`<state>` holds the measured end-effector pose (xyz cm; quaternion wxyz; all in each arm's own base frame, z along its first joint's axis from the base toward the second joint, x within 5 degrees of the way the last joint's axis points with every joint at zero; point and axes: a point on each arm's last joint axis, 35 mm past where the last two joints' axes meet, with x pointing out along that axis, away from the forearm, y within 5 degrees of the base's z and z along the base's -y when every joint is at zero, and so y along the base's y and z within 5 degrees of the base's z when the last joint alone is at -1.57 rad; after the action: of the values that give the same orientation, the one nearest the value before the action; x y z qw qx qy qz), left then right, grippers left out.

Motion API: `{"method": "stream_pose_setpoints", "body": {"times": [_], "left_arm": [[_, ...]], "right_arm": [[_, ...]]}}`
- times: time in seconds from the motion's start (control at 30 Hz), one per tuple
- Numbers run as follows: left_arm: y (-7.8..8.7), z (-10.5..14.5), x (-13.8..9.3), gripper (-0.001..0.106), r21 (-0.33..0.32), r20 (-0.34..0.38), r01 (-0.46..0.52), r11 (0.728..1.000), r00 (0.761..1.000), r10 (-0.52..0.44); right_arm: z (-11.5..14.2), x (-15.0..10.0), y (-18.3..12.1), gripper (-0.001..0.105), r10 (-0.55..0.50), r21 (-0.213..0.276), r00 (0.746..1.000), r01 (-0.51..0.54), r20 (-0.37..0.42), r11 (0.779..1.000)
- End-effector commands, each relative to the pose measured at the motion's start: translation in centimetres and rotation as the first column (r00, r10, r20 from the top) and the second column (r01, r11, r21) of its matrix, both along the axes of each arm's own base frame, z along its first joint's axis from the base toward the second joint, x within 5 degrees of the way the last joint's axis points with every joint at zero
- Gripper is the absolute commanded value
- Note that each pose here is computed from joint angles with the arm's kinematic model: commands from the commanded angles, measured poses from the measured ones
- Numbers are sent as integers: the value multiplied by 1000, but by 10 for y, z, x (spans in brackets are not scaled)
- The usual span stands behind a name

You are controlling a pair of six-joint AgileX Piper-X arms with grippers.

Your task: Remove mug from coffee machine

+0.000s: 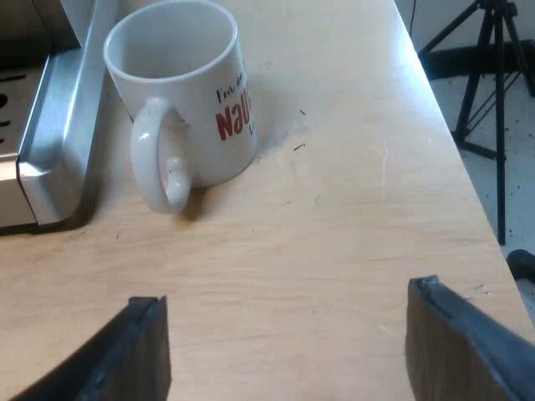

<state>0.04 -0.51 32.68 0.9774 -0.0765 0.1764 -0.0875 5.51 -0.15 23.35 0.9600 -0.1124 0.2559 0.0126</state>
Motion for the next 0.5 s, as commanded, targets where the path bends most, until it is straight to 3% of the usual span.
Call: {"method": "stream_pose_setpoints", "body": {"times": [0.03,0.3,0.5], "left_arm": [[0,-1,6,87,-6,2,-18,1000,1000,18],[0,-15,14,87,-3,-45,-16,1000,999,16],[-3,-16,13,87,-28,-61,45,999,997,-47]], "right_arm": [[2,0,0,62,2,-7,1000,-2,2,1000],[2,0,0,62,2,-7,1000,-2,2,1000],[2,0,0,62,1,-5,1000,-1,2,1000]]}}
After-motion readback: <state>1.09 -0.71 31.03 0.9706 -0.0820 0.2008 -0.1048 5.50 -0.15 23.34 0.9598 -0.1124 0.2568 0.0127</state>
